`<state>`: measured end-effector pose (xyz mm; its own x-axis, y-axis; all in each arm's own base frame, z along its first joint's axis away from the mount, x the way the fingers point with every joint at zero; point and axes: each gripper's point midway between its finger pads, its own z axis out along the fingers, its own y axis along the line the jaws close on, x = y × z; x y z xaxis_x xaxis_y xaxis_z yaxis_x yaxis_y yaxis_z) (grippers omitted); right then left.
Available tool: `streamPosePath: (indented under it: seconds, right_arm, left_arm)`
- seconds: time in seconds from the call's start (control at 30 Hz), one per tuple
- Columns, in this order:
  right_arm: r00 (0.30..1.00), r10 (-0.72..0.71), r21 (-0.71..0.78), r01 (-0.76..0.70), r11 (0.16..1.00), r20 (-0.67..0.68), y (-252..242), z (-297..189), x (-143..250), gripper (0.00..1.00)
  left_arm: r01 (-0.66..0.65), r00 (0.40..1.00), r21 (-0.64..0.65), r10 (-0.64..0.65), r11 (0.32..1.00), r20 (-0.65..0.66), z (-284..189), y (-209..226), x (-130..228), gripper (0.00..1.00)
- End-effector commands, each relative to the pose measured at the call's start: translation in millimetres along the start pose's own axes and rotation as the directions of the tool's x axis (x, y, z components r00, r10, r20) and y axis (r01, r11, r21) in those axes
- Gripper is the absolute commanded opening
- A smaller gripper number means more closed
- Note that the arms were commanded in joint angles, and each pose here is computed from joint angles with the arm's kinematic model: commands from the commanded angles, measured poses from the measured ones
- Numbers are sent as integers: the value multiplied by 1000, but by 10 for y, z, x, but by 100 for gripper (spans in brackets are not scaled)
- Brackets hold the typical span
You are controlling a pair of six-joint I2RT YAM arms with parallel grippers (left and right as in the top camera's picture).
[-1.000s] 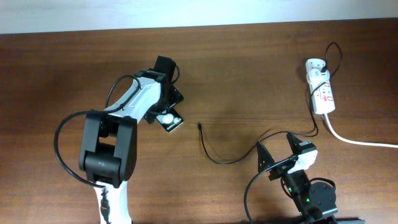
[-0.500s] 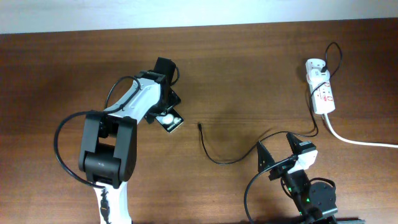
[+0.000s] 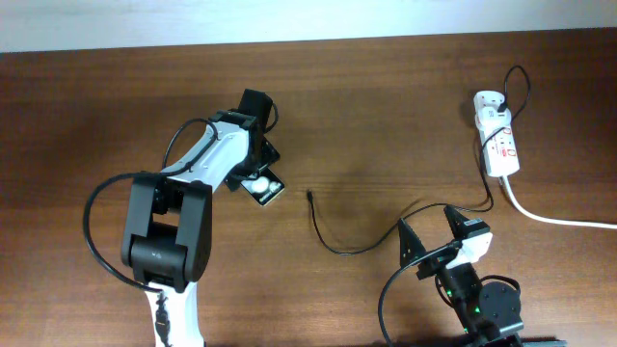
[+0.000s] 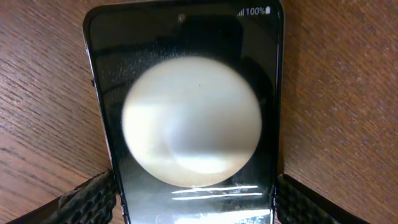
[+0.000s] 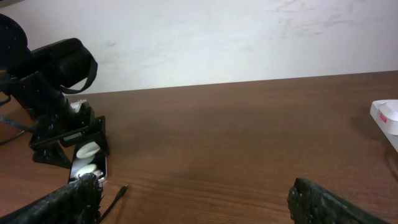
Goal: Plug charger to phone and switch on socket
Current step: 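Close the left gripper on the black phone and lift it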
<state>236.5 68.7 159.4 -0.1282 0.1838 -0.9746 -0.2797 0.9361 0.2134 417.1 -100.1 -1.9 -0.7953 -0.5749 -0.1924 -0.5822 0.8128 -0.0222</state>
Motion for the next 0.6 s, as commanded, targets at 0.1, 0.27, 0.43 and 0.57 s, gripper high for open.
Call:
streamPosePath:
  seconds: [0.1, 0.27, 0.43, 0.57]
  right_arm:
    - [1000, 8, -3, -8, 1000, -4, 6, 0, 23, 99]
    - [1000, 8, -3, -8, 1000, -4, 6, 0, 23, 99]
    - [1000, 8, -3, -8, 1000, -4, 6, 0, 23, 99]
    - [1000, 8, -3, -8, 1000, -4, 6, 0, 24, 99]
  left_arm:
    - [-13, 994, -64, 6, 998, -113, 532, 282, 394, 80]
    - [-12, 991, -53, 5, 999, -133, 535, 270, 434, 74]
    - [-13, 991, -56, 5, 998, -136, 534, 278, 442, 66]
    - [-16, 989, -68, 6, 998, -146, 525, 309, 465, 50]
